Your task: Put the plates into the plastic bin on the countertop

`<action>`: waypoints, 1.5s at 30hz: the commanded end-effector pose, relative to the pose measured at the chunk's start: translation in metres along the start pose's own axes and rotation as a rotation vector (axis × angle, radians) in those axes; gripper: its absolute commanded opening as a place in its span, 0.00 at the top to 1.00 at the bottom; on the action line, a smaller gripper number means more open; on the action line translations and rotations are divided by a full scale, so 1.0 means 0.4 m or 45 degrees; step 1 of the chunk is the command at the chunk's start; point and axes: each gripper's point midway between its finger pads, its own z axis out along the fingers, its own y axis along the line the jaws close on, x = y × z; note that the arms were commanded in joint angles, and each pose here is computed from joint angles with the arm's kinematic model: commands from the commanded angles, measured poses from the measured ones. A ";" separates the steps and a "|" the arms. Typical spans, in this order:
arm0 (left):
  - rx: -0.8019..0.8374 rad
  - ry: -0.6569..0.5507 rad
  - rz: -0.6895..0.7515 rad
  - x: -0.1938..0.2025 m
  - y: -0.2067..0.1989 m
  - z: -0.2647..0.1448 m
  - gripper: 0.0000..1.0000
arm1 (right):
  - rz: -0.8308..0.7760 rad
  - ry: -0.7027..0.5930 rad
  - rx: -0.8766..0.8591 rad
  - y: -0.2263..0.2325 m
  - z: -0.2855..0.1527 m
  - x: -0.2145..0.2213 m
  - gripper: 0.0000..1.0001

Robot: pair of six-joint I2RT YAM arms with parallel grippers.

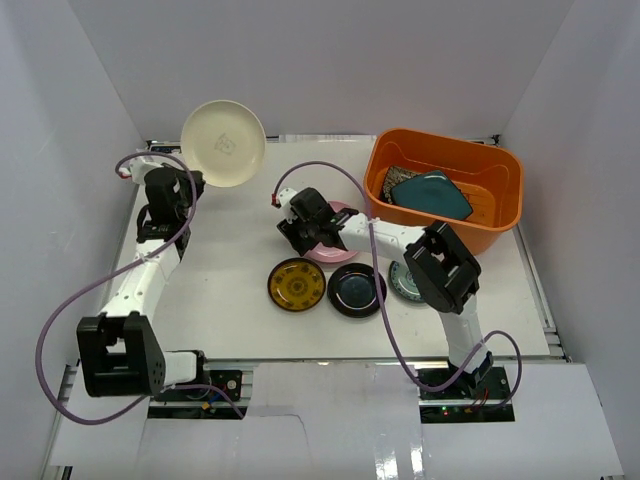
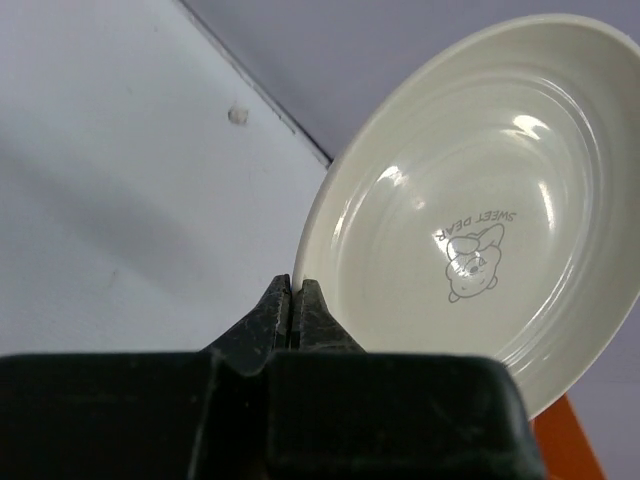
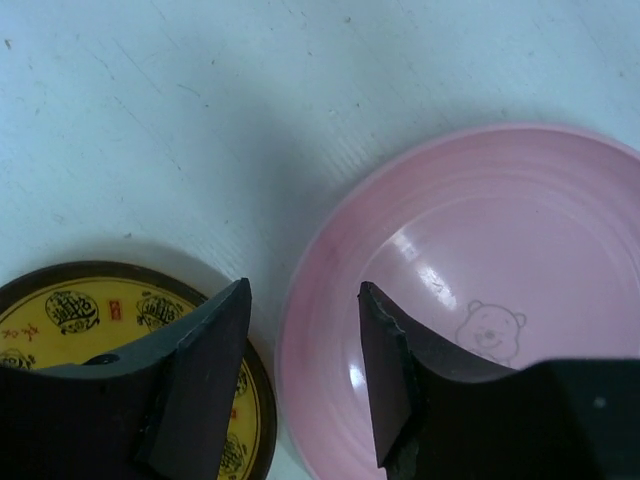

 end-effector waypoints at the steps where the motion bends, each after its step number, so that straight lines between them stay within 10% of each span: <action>1: -0.145 -0.079 -0.031 -0.043 0.066 -0.034 1.00 | 0.001 -0.043 0.046 -0.011 0.015 -0.045 0.49; 4: -0.097 -0.129 -0.040 -0.060 0.055 -0.075 1.00 | 0.006 -0.028 0.068 -0.018 0.044 -0.031 0.56; 5: -0.080 -0.157 -0.047 -0.078 0.044 -0.095 1.00 | 0.009 -0.020 0.080 -0.020 0.055 -0.025 0.75; 8: -0.024 -0.199 -0.043 -0.108 0.014 -0.129 1.00 | 0.016 -0.108 0.068 -0.015 0.032 -0.081 0.91; 19: 0.323 -0.186 0.047 -0.129 -0.179 -0.255 1.00 | -0.042 -0.863 0.069 -0.047 -0.495 -0.495 0.92; 24: 0.472 -0.079 0.134 -0.036 -0.314 -0.286 1.00 | 0.099 -0.749 0.532 -0.390 -0.615 -0.357 0.92; 34: 0.626 0.152 0.289 0.194 -0.506 -0.295 1.00 | 0.402 -0.403 0.633 -0.663 -0.512 0.005 0.92; 37: 0.661 0.199 0.353 0.264 -0.563 -0.298 1.00 | 0.463 -0.379 0.598 -0.665 -0.480 0.024 0.84; 41: 0.673 0.246 0.426 0.341 -0.611 -0.286 1.00 | 0.686 -0.464 0.584 -0.708 -0.541 0.027 0.31; 45: 0.705 0.274 0.488 0.415 -0.675 -0.279 1.00 | 0.875 -0.674 0.640 -0.745 -0.720 0.006 0.24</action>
